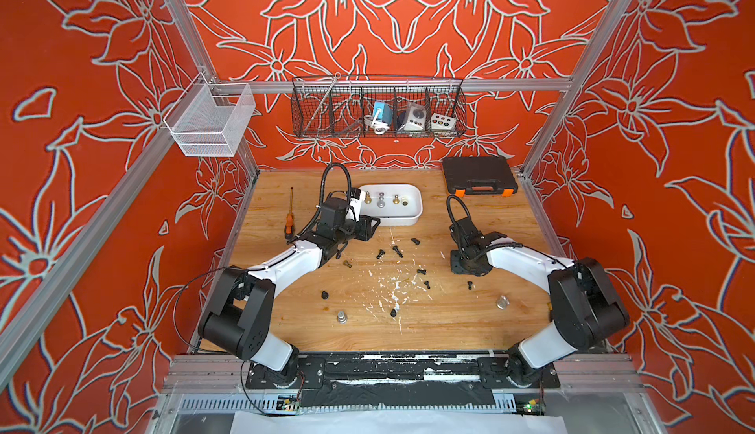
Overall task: Put the chess pieces into the storage box
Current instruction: Pick up the chess piece at the center of the board.
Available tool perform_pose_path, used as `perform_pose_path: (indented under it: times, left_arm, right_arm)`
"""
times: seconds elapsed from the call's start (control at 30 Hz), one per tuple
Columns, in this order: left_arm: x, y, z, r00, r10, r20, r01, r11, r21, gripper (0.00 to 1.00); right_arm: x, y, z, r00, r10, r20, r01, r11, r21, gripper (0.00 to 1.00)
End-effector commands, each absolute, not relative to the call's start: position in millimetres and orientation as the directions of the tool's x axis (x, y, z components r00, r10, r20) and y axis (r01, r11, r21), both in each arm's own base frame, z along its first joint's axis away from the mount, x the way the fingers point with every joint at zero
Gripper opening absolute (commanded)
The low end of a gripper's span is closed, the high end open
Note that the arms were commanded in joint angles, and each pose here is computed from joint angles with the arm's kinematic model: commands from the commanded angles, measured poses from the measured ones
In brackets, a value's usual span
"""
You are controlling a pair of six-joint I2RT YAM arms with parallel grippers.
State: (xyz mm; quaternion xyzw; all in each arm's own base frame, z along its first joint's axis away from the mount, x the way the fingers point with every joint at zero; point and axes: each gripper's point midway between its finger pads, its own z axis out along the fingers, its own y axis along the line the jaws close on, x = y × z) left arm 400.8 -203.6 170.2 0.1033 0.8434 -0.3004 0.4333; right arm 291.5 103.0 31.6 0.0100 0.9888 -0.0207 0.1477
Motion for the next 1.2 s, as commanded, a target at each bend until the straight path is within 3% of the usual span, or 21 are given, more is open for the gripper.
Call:
perform_pose_path:
  times: [0.0,0.8,1.17]
  left_arm:
    - [399,-204,179,-0.592,-0.095,-0.8,0.449,0.785,-0.426,0.43]
    - [398,-204,179,-0.595,-0.098,-0.798,0.446,0.786,-0.429,0.43]
    - [398,-203,180,-0.592,-0.1,-0.8,0.445,0.787,-0.427,0.43]
  right_arm:
    - [291,98,24,-0.958,0.043,-0.283,0.058,0.997,-0.045,0.38]
    - [284,91,10,-0.961,0.064,-0.267,0.086,0.994,-0.072,0.29]
    - [295,87,46,-0.932,0.081,-0.352,0.103,0.994,-0.045,0.27]
